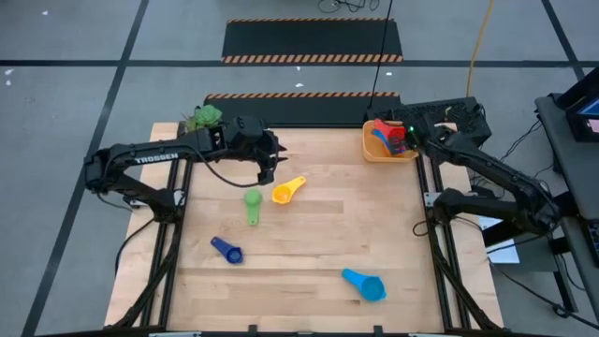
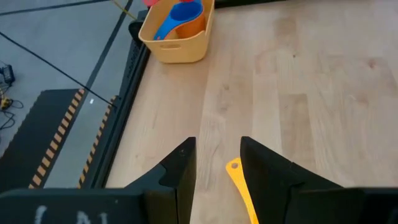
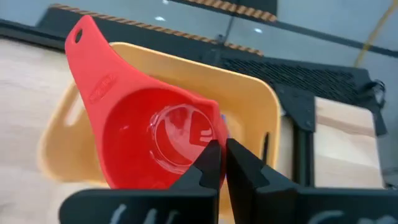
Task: Nest measuring cups in basket
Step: Stack the red measuring cup on top of the blue measuring cup into the bin
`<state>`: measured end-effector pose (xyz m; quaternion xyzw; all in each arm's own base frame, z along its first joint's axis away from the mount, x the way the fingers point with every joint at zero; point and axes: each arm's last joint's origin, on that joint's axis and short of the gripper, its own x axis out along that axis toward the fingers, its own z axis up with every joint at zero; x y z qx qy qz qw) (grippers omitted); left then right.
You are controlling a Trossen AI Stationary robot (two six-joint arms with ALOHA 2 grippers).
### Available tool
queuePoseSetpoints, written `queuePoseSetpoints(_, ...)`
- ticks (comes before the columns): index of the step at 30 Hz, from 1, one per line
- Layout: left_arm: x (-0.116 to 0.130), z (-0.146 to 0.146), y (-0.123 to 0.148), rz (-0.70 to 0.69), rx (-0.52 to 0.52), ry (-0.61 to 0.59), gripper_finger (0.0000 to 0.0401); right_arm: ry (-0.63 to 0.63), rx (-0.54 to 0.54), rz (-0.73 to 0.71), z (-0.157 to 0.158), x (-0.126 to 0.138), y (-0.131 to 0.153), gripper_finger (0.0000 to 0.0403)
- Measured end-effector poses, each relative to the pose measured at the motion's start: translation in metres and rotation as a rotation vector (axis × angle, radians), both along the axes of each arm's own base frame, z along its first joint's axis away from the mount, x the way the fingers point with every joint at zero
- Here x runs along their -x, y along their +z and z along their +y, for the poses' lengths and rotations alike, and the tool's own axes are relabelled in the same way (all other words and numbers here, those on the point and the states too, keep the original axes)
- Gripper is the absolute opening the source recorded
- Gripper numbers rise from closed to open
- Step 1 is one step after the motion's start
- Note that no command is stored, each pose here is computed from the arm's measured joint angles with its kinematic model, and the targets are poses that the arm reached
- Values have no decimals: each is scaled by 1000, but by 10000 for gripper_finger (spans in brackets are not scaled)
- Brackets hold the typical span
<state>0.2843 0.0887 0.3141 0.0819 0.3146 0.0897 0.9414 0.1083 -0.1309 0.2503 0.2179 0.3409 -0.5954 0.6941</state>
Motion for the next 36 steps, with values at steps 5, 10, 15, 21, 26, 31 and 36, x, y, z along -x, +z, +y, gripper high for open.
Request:
queuePoseSetpoints(5, -1, 0, 1, -14, -7, -3, 129, -42, -11, 29, -9, 3, -4, 0)
queuePoseSetpoints(10, -1, 0, 2, -19, -17, -10, 129, -69, 8, 10, -10, 0, -4, 0)
queuePoseSetpoints(15, -2, 0, 3, -32, -21, -11, 129, -98, 3, 28, -13, -2, -8, 0)
queuePoseSetpoints(21, -3, -1, 3, -35, -31, -20, 129, -117, -10, 47, -14, -7, -14, 0)
queuePoseSetpoints(26, -3, -1, 3, -34, -31, -20, 129, -134, -38, 66, -19, -11, -21, 0)
queuePoseSetpoints(31, -3, -1, 3, -31, -31, -21, 129, -132, -52, 77, -23, -15, -26, 0)
queuePoseSetpoints(36, -2, -1, 3, -29, -30, -21, 129, -100, -101, 65, -24, -18, -31, 5)
